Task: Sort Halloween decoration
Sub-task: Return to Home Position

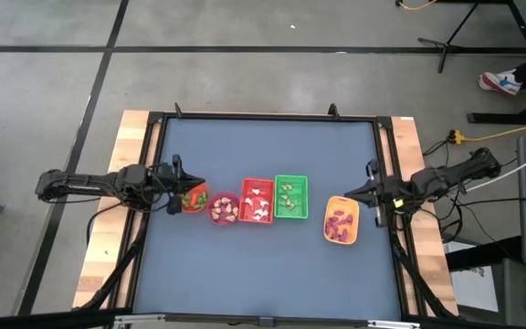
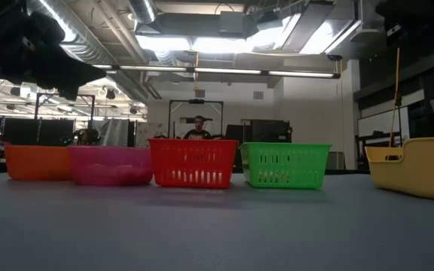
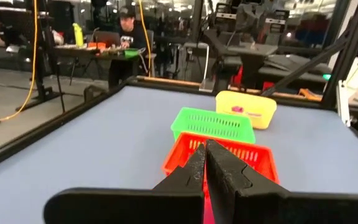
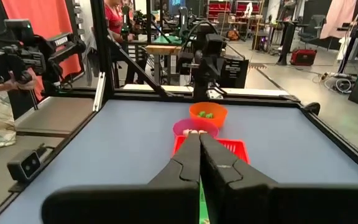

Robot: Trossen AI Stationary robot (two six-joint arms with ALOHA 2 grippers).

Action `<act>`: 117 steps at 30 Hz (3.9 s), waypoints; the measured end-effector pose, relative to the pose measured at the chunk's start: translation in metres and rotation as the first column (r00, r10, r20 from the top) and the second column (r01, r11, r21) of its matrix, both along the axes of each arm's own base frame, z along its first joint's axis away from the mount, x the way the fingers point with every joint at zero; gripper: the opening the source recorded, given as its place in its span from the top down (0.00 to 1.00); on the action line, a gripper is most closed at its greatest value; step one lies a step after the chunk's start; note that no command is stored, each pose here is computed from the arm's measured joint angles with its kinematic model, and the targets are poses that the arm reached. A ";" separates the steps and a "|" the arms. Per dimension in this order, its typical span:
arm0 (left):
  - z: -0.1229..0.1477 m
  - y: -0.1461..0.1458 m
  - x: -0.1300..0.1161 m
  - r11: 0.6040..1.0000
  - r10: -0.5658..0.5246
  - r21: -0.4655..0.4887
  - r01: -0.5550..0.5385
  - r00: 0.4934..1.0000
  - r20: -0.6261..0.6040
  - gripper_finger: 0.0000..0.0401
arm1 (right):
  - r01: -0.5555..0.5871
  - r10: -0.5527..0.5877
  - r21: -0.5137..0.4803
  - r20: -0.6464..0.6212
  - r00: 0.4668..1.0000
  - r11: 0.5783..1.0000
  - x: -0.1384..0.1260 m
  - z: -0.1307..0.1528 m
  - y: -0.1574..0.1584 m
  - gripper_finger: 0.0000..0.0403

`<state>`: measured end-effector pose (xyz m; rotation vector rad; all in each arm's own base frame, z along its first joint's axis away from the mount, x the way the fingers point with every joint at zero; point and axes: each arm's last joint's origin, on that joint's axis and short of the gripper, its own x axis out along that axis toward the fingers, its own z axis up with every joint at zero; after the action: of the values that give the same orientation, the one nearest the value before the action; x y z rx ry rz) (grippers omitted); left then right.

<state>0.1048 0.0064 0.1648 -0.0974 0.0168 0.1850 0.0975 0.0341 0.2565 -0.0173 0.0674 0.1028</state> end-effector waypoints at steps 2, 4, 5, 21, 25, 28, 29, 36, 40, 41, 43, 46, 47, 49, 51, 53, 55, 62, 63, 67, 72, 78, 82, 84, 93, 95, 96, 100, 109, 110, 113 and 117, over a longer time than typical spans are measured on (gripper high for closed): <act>-0.002 0.000 0.000 1.000 0.001 -0.001 -0.001 1.000 -0.016 1.00 | -0.001 0.001 -0.010 0.002 1.000 1.000 0.003 -0.010 0.001 1.00; -0.002 0.000 0.000 1.000 0.001 -0.002 -0.001 1.000 -0.024 1.00 | -0.001 0.000 -0.009 -0.001 1.000 1.000 0.005 -0.020 0.002 1.00; -0.003 0.000 0.000 1.000 0.001 -0.002 -0.001 1.000 -0.032 1.00 | 0.000 0.000 -0.005 0.002 1.000 1.000 0.006 -0.025 0.003 1.00; -0.004 0.000 0.000 1.000 0.002 -0.025 -0.003 0.999 -0.038 1.00 | 0.041 -0.042 0.017 0.072 0.997 0.999 0.016 -0.076 -0.008 1.00; -0.004 0.000 0.000 1.000 0.002 -0.028 -0.003 0.999 -0.038 1.00 | 0.032 -0.033 0.016 0.060 0.998 0.999 0.019 -0.078 -0.020 1.00; -0.005 0.000 0.000 1.000 0.002 -0.024 -0.003 0.999 -0.049 1.00 | 0.017 -0.019 0.038 0.044 0.999 0.999 0.019 -0.079 -0.027 1.00; -0.005 0.000 0.000 1.000 0.001 -0.024 -0.002 0.999 -0.052 1.00 | 0.010 -0.011 0.040 0.033 0.999 0.999 0.020 -0.080 -0.029 1.00; -0.006 0.000 0.000 1.000 -0.004 -0.022 0.003 0.999 -0.055 1.00 | 0.023 -0.020 0.046 -0.070 0.997 0.999 0.019 -0.090 -0.036 1.00; -0.006 0.000 0.000 1.000 -0.005 -0.022 0.004 0.998 -0.055 1.00 | 0.020 -0.016 0.046 -0.090 0.996 0.999 0.018 -0.092 -0.036 1.00; -0.006 0.000 0.000 1.000 -0.005 -0.022 0.004 0.998 -0.055 1.00 | 0.021 -0.016 0.046 -0.100 0.995 0.999 0.018 -0.093 -0.036 1.00; -0.006 0.000 0.000 1.000 -0.005 -0.022 0.004 0.998 -0.055 1.00 | 0.025 -0.019 0.046 -0.127 0.992 0.999 0.018 -0.096 -0.036 1.00; -0.006 0.000 0.000 1.000 -0.005 -0.022 0.004 0.998 -0.055 1.00 | 0.035 -0.027 0.052 -0.146 0.989 0.998 0.017 -0.099 -0.036 1.00; -0.006 0.000 0.000 1.000 -0.005 -0.022 0.004 0.998 -0.055 1.00 | 0.035 -0.027 0.054 -0.135 0.990 0.998 0.018 -0.101 -0.036 1.00; -0.006 0.000 0.000 1.000 -0.005 -0.022 0.004 0.998 -0.055 1.00 | 0.035 -0.027 0.058 -0.127 0.992 0.998 0.017 -0.107 -0.036 1.00; -0.006 0.000 0.000 1.000 -0.005 -0.022 0.004 0.998 -0.056 1.00 | 0.044 -0.035 0.060 -0.136 0.990 0.997 0.017 -0.107 -0.036 1.00; -0.006 0.000 0.000 1.000 -0.005 -0.022 0.004 0.998 -0.056 1.00 | 0.064 -0.054 0.061 -0.139 0.989 0.996 0.018 -0.108 -0.037 1.00; -0.006 0.000 0.000 1.000 -0.005 -0.022 0.004 0.998 -0.056 1.00 | 0.082 -0.073 0.063 -0.139 0.988 0.995 0.018 -0.107 -0.037 1.00; -0.006 0.000 0.000 1.000 0.000 -0.022 -0.002 0.998 -0.056 1.00 | 0.181 -0.157 0.088 -0.224 0.962 0.980 0.016 -0.115 -0.039 1.00; -0.006 0.000 0.000 1.000 0.001 -0.022 -0.002 0.998 -0.055 1.00 | 0.182 -0.159 0.086 -0.225 0.961 0.980 0.016 -0.115 -0.039 1.00; -0.006 0.000 0.000 1.000 0.002 -0.022 -0.003 0.998 -0.055 1.00 | 0.183 -0.160 0.086 -0.226 0.961 0.979 0.016 -0.115 -0.039 1.00; -0.006 0.000 0.000 1.000 0.002 -0.022 -0.003 0.998 -0.055 1.00 | 0.183 -0.160 0.085 -0.227 0.961 0.979 0.016 -0.115 -0.039 1.00; -0.006 0.000 0.000 1.000 0.002 -0.022 -0.004 0.998 -0.055 1.00 | 0.183 -0.160 0.085 -0.225 0.961 0.979 0.015 -0.115 -0.039 1.00; -0.006 0.000 0.000 1.000 0.002 -0.022 -0.004 0.998 -0.055 1.00 | 0.180 -0.161 0.090 -0.187 0.969 0.979 0.014 -0.112 -0.039 1.00; -0.006 0.000 0.000 1.000 0.003 -0.022 -0.004 0.998 -0.055 1.00 | 0.178 -0.162 0.094 -0.159 0.974 0.980 0.013 -0.109 -0.039 1.00; -0.006 0.000 0.000 1.000 0.003 -0.022 -0.004 0.998 -0.055 1.00 | 0.161 -0.162 0.113 -0.003 0.987 0.980 0.005 -0.095 -0.039 1.00; -0.006 0.000 0.000 1.000 0.003 -0.022 -0.004 0.998 -0.055 1.00 | 0.158 -0.162 0.117 0.024 0.986 0.980 0.003 -0.093 -0.039 1.00; -0.006 0.000 0.000 1.000 0.003 -0.022 -0.004 0.998 -0.055 1.00 | 0.157 -0.162 0.118 0.035 0.986 0.981 0.002 -0.092 -0.039 1.00; -0.006 0.000 0.000 1.000 0.002 -0.022 -0.004 0.998 -0.055 1.00 | 0.152 -0.162 0.122 0.079 0.984 0.981 0.000 -0.089 -0.039 1.00; -0.006 0.000 0.000 1.000 0.003 -0.022 -0.004 0.998 -0.055 1.00 | 0.153 -0.163 0.122 0.078 0.984 0.981 0.000 -0.089 -0.039 1.00; -0.006 0.000 0.000 1.000 0.003 -0.022 -0.004 0.998 -0.055 1.00 | 0.153 -0.163 0.122 0.078 0.984 0.981 0.000 -0.089 -0.039 1.00; -0.006 0.000 0.000 1.000 0.003 -0.022 -0.004 0.998 -0.055 1.00 | 0.153 -0.163 0.122 0.078 0.984 0.981 0.000 -0.089 -0.039 1.00; -0.006 0.000 0.000 1.000 0.003 -0.022 -0.004 0.998 -0.055 1.00 | 0.153 -0.163 0.122 0.077 0.984 0.981 0.000 -0.089 -0.039 1.00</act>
<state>0.1046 0.0065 0.1592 -0.1144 0.0734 0.1908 0.0973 -0.0047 0.1675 0.0993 -0.0246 -0.0530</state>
